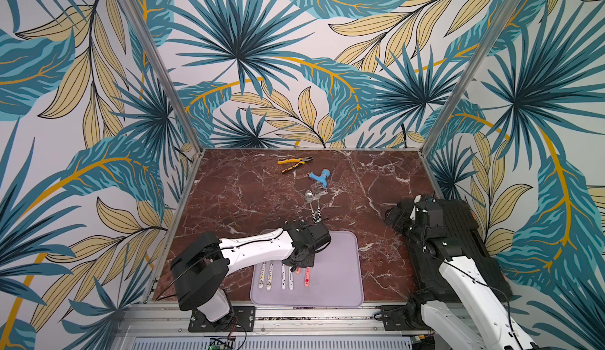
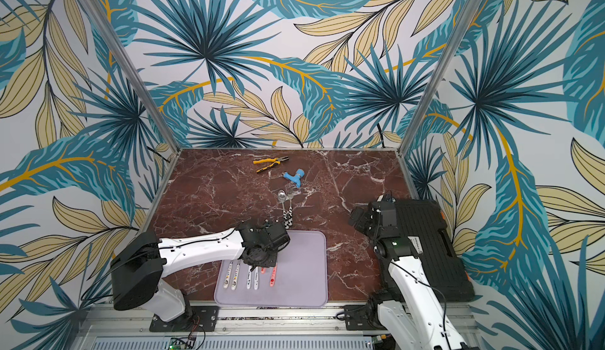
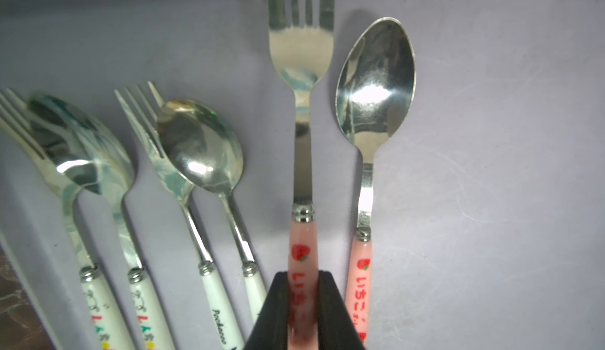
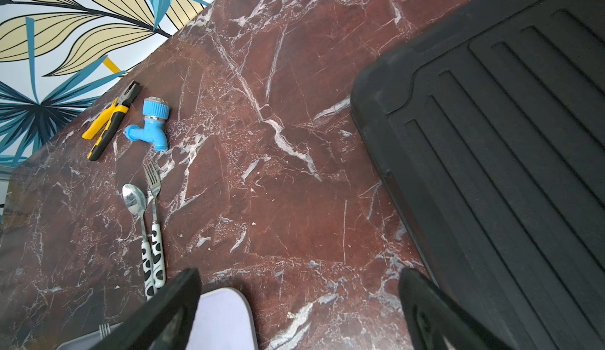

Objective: Set the spoon and fork side by side
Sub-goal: Adjust the spoon on the tray.

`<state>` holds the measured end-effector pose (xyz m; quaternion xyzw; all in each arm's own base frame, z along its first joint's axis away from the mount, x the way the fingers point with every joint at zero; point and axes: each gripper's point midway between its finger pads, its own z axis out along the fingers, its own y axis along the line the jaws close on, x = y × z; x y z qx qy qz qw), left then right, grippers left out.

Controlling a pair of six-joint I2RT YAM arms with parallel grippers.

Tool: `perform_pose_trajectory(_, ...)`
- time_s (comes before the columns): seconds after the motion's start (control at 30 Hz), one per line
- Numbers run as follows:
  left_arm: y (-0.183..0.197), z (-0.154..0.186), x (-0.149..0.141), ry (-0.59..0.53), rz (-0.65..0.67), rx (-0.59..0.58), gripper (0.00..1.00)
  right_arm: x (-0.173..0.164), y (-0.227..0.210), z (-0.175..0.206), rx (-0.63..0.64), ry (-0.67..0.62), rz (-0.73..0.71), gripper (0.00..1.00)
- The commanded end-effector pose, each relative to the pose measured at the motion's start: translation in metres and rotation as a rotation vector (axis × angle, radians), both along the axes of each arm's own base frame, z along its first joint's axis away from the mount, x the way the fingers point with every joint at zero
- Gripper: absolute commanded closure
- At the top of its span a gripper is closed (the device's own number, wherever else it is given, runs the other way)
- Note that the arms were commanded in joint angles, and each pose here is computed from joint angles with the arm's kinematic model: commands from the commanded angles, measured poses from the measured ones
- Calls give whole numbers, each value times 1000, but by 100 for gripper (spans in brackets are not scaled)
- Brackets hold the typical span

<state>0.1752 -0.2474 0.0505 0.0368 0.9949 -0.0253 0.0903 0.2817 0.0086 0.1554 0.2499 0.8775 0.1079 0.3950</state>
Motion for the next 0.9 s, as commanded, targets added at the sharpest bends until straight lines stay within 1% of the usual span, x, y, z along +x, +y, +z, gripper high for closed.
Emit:
perform_pose_trajectory(0.0,-5,-14,-8,36,17,-21,100,-4,-3,-9,-19,24,-7,0)
perform_pose_trajectory(0.33,0,-25,-18,63,40,-12,100,-3,-3,-11,-19,28,-4,0)
perform_pose_trajectory(0.6,2,-24,-23,61,32,-19,100,-2,-2,-12,-15,30,0,1)
perform_pose_trajectory(0.77,-5,-27,-27,80,12,-47,100,-2,-2,-12,-13,30,0,0)
perform_pose_trajectory(0.87,-16,-26,-28,80,-15,-84,100,-2,-2,-11,-14,28,-1,0)
